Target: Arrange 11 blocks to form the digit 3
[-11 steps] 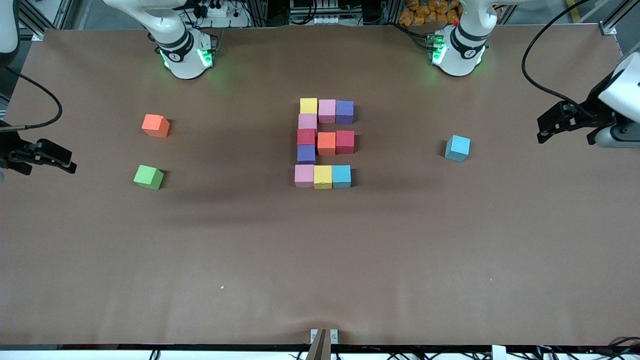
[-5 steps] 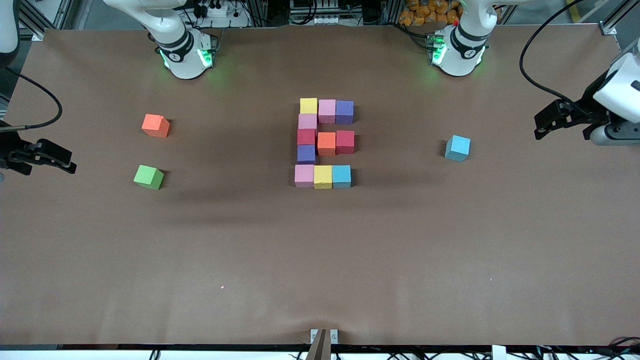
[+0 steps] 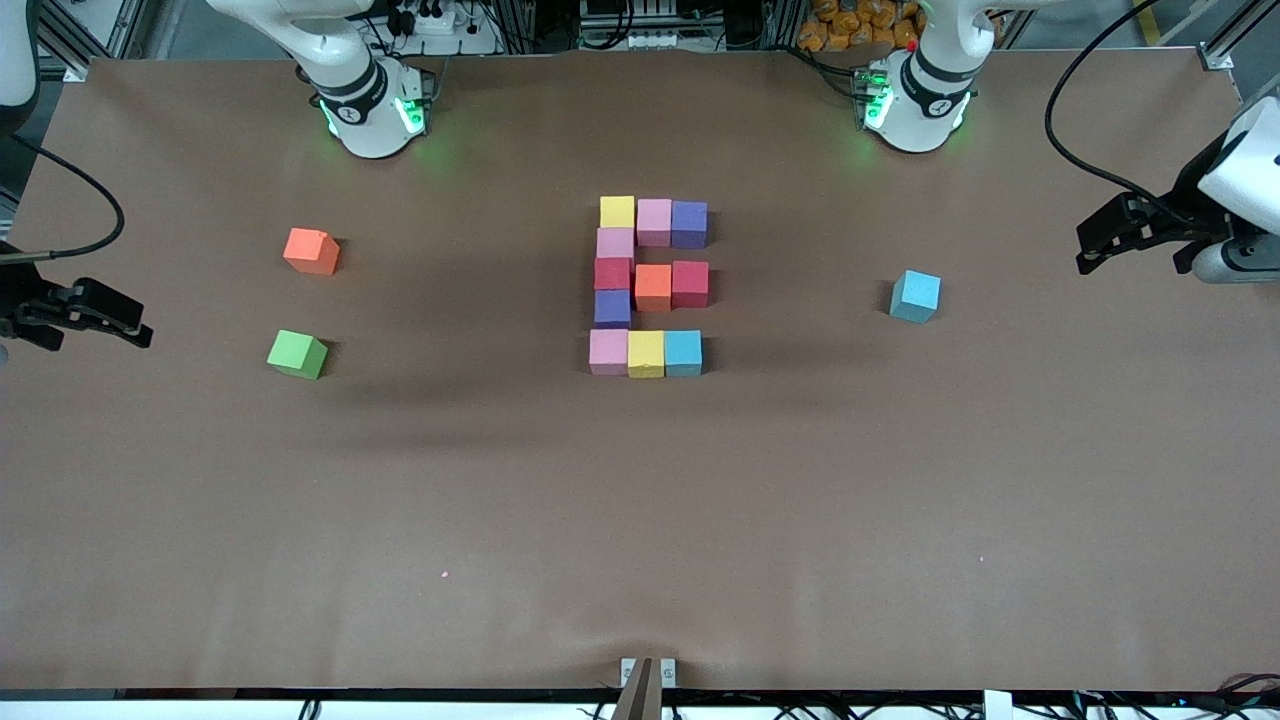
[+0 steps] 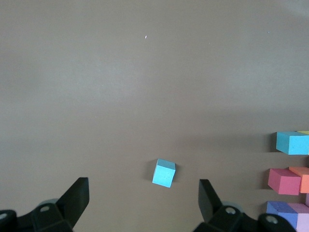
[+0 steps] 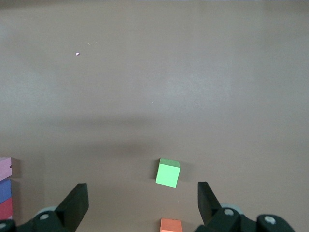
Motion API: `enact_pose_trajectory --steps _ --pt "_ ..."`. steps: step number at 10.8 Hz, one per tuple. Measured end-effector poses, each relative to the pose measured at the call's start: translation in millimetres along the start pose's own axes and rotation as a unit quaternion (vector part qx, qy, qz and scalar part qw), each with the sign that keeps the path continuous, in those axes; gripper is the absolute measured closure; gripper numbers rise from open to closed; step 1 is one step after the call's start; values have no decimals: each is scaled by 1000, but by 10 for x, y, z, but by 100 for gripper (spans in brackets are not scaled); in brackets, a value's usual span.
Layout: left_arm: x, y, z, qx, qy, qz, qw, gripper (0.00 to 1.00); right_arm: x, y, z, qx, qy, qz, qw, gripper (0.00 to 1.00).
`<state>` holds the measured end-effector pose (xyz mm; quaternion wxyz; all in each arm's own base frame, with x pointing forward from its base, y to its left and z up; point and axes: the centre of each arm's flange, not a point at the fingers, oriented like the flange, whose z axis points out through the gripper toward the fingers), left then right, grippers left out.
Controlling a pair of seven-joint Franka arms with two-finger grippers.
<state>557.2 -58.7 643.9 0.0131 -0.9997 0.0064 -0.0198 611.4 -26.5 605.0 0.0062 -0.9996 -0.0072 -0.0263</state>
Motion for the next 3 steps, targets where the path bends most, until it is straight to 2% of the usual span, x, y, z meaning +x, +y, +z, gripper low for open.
enact_pose_trajectory --steps 3 --pt "0 -2 -7 0 1 0 1000 0 6 -14 -4 0 2 -1 1000 0"
